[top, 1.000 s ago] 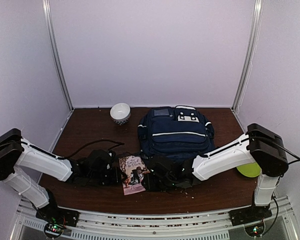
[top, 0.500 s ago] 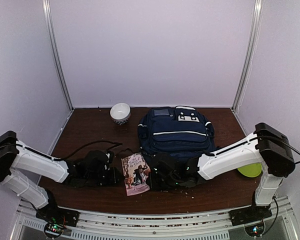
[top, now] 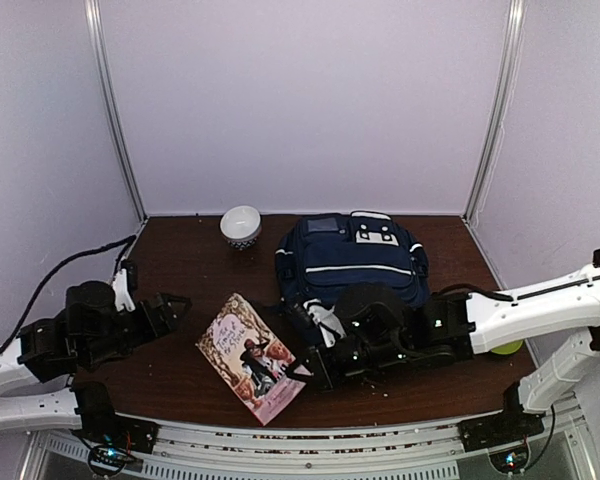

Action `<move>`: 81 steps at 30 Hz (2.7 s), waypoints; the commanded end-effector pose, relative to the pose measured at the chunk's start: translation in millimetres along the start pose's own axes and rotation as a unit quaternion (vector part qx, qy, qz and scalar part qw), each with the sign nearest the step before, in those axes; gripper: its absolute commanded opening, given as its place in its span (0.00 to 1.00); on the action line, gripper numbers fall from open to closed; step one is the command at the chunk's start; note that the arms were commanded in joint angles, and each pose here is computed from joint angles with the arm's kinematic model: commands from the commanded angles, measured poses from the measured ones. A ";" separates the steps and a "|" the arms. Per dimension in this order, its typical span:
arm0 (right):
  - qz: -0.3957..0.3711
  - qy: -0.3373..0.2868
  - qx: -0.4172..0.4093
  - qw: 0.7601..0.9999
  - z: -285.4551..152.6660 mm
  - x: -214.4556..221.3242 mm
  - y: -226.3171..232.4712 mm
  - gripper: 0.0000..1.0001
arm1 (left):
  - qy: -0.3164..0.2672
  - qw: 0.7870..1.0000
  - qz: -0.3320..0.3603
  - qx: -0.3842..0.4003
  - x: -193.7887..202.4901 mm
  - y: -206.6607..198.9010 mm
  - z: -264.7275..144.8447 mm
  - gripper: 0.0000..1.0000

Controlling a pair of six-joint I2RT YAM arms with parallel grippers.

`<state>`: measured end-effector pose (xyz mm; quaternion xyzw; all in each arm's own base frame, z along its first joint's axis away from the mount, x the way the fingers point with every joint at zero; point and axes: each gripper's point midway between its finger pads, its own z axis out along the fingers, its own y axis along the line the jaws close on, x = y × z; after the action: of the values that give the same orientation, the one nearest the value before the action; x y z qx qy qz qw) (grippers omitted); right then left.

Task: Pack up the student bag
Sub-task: Pick up the book from the center of the board.

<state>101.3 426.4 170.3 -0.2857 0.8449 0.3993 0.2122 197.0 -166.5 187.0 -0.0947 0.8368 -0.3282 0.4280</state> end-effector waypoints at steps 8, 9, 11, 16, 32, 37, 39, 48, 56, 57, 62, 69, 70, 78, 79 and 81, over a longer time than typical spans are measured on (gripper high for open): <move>-0.030 -0.253 -0.006 0.967 -105.0 -95.1 15.0 0.00 | -0.076 0.966 0.062 0.238 -54.1 -97.5 -68.6 0.98; -0.029 -0.269 -0.016 0.963 -113.7 -98.4 17.9 0.00 | -0.066 0.959 0.066 0.267 -50.4 -110.2 -68.8 0.98; -0.028 -0.285 -0.020 0.958 -123.0 -101.6 18.1 0.00 | -0.049 0.945 0.079 0.314 -44.4 -132.2 -69.5 0.98; -0.026 -0.298 -0.032 0.954 -133.3 -100.6 18.8 0.00 | -0.045 0.905 0.079 0.416 -42.7 -174.5 -78.5 0.98; -0.049 -0.298 -0.105 0.948 -148.5 -90.3 40.3 0.00 | 0.019 0.888 0.109 0.446 -29.1 -233.1 -27.4 0.96; -0.060 -0.289 -0.114 0.949 -146.4 -84.5 42.0 0.00 | 0.030 0.867 0.100 0.487 -26.7 -254.6 -28.4 0.76; -0.062 -0.287 -0.113 0.949 -145.7 -83.5 41.5 0.00 | 0.033 0.858 0.100 0.503 -23.6 -263.1 -29.7 0.58; -0.021 -0.306 -0.055 0.950 -168.1 -82.9 8.0 0.77 | 0.007 0.848 0.123 0.515 -29.6 -271.8 -44.4 0.00; -0.008 -0.283 -0.179 0.942 -182.5 -83.5 28.3 1.00 | 0.019 0.796 0.135 0.590 -25.1 -286.2 -75.8 0.00; -0.012 -0.276 -0.206 0.939 -183.5 -83.7 39.0 0.99 | 0.022 0.786 0.135 0.602 -24.4 -289.5 -79.6 0.00; -0.017 -0.239 -0.298 0.924 -179.1 -83.4 72.6 0.99 | 0.026 0.760 0.140 0.634 -26.6 -302.5 -90.3 0.00; -0.008 -0.217 -0.351 0.911 -178.8 -79.8 87.2 1.00 | 0.025 0.776 0.158 0.611 -27.8 -305.2 -79.7 0.00; -0.005 -0.215 -0.349 0.912 -177.6 -78.8 85.9 0.98 | 0.023 0.781 0.159 0.604 -28.2 -304.3 -76.8 0.00; 0.001 -0.214 -0.353 0.911 -183.3 -74.7 85.1 0.53 | 0.012 0.817 0.165 0.552 -32.8 -298.0 -54.5 0.00; 0.002 -0.213 -0.352 0.911 -182.6 -73.9 84.4 0.47 | 0.008 0.821 0.165 0.546 -34.4 -297.2 -52.8 0.00; 0.006 -0.213 -0.345 0.914 -180.9 -72.8 81.2 0.35 | 0.000 0.828 0.164 0.537 -37.6 -295.1 -50.4 0.00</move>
<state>83.4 353.3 358.3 -0.2417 0.6030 0.7102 0.2714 135.2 -361.2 396.3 0.3046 0.5438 -0.6659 0.4099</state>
